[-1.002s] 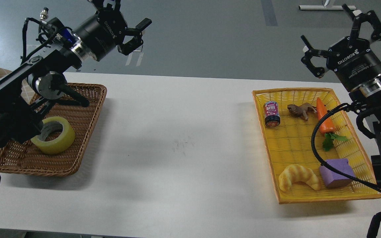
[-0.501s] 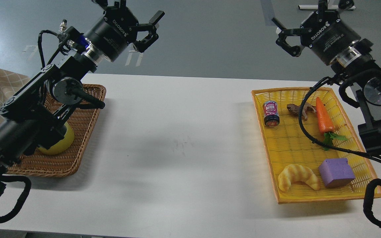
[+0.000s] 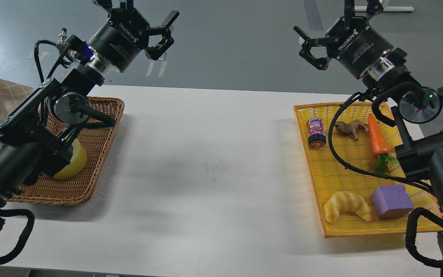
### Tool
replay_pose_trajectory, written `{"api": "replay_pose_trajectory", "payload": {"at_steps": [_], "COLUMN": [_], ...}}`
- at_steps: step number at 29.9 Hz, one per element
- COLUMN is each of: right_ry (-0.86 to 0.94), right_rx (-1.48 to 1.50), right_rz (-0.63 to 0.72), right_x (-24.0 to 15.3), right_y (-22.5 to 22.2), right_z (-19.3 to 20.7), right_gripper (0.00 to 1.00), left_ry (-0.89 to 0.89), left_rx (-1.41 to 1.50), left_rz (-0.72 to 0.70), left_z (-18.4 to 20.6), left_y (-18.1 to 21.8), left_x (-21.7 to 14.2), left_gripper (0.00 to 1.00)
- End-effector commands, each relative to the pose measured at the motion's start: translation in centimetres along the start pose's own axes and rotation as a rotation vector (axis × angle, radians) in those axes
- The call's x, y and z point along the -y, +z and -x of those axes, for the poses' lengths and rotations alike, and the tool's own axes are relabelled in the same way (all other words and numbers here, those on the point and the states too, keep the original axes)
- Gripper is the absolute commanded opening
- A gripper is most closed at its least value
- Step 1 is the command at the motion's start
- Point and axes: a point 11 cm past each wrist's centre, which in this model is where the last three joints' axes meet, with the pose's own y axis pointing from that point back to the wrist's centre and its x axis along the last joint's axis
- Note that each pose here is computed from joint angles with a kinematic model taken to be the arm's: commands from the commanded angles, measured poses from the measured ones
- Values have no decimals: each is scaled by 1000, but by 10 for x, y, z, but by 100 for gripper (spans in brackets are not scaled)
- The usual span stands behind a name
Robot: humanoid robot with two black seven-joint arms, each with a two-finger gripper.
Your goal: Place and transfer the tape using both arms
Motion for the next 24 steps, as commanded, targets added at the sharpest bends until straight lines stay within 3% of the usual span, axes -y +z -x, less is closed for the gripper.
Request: {"api": "replay_pose_trajectory", "payload": {"at_steps": [1, 24], "right_ry": [-36, -64], "right_rx": [-2, 57], "right_rz": [1, -72], "right_x": [-3, -6], "right_y": [8, 7], "right_z": [11, 20], "right_gripper": [100, 100], "left_ry": [6, 14], "left_rx": [-4, -23], "left_rz": [-1, -15], "left_z": [-1, -1], "left_y": [-2, -13], "left_x": [-2, -8], "left_gripper": [98, 98]}}
